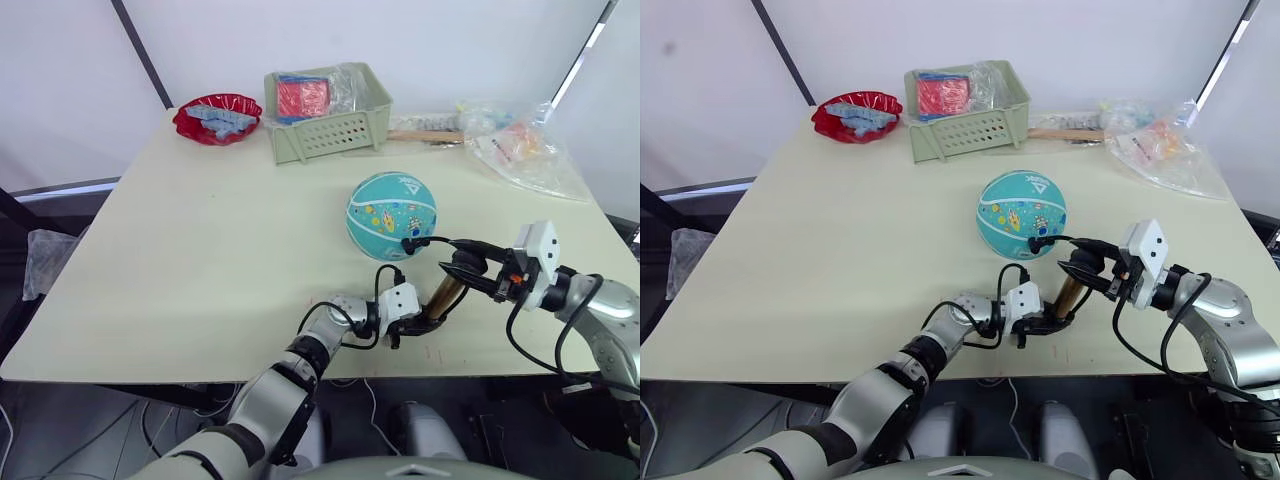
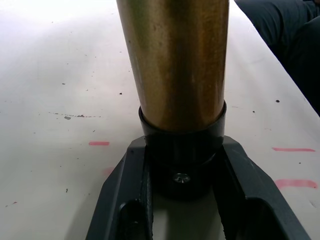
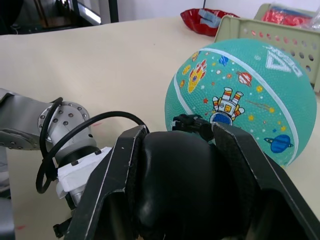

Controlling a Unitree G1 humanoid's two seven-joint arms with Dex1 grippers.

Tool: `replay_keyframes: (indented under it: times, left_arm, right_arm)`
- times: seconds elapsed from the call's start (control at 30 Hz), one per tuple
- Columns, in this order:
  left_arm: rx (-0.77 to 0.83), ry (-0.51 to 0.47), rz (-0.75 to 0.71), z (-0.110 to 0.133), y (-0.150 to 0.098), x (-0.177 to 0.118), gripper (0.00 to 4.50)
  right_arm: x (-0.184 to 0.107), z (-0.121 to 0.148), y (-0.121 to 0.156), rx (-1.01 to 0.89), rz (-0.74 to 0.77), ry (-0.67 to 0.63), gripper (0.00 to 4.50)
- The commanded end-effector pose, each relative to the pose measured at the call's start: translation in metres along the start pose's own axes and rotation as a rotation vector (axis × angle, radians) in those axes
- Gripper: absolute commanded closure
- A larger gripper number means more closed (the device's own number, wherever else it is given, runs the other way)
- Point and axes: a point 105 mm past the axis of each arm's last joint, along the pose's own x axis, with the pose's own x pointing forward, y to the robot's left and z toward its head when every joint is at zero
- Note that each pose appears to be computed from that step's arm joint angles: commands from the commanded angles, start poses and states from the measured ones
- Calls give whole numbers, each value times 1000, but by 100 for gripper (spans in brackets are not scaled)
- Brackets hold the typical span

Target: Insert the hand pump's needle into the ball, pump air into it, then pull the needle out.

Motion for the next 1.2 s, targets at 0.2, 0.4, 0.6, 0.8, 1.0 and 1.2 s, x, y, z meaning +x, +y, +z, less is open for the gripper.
replay_keyframes:
  times: [0.2, 0.4, 0.6, 0.8, 1.0, 1.2]
  left_arm:
    - [-109, 146, -34, -46, -20, -13, 335]
    - [-108, 146, -35, -46, -20, -13, 335]
    - [-108, 147, -35, -47, -20, -14, 335]
    - [-108, 148, -36, -47, -20, -14, 335]
    - [-108, 147, -38, -47, -21, -14, 335]
    - [-108, 147, -37, -47, -20, -14, 335]
  right_arm:
    - [-28, 82, -29, -100, -66, -151, 289]
    - [-38, 117, -34, -129, -74, -215, 289]
    - [-44, 135, -37, -167, -89, -229, 289]
    - [-51, 152, -41, -210, -126, -248, 289]
    - [-49, 151, -41, -215, -133, -236, 289]
    - [-38, 105, -34, -148, -88, -99, 289]
